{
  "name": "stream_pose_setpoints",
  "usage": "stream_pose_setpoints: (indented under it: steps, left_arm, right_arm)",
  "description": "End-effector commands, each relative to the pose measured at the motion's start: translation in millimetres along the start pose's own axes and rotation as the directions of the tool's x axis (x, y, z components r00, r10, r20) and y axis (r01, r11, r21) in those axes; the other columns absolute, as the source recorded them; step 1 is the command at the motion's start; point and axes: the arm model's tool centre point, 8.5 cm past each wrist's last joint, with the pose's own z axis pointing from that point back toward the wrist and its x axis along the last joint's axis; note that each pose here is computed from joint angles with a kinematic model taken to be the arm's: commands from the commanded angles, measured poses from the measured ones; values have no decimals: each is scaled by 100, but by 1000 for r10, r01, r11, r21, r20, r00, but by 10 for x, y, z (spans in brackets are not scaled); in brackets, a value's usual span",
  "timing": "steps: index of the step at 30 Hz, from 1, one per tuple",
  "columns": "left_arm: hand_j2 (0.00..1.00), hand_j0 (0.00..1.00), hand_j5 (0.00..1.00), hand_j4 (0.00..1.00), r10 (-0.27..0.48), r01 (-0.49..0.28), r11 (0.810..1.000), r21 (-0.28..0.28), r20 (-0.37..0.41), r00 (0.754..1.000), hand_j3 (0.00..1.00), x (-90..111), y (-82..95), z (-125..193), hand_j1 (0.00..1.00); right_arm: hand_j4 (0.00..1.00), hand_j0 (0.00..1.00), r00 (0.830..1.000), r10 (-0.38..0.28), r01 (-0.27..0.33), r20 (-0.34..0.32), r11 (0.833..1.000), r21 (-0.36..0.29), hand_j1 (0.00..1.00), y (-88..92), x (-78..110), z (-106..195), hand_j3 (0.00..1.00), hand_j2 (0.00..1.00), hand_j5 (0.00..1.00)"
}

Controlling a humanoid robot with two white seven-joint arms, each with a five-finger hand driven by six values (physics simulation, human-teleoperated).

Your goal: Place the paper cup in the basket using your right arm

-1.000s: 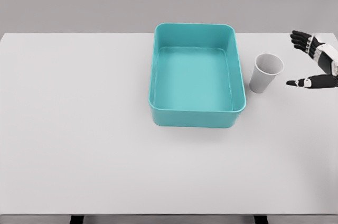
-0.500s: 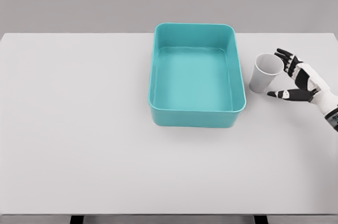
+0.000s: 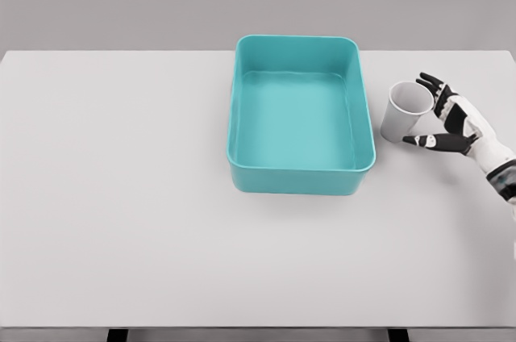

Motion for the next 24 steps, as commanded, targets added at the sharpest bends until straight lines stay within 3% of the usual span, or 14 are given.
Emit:
stream_pose_setpoints:
  steps: [1, 10, 24]
  left_arm:
    - [100, 100, 100, 100, -1, 1, 1000, -1, 2, 1000, 100, 10, 0, -1, 100]
    - [100, 100, 100, 100, 1, -1, 1000, 1, 2, 1000, 100, 10, 2, -1, 100]
    - [100, 100, 100, 100, 1, -1, 1000, -1, 0, 1000, 100, 0, 0, 0, 100]
  right_arm:
    - [100, 100, 1000, -10, 10, 0, 1000, 1, 100, 18, -16, -6, 100, 100, 100]
    - [100, 100, 999, -39, 39, 1, 999, 0, 100, 106, -73, -47, 100, 100, 100]
    - [100, 100, 999, -50, 50, 21, 999, 20, 100, 188, 8, -222, 100, 100, 100]
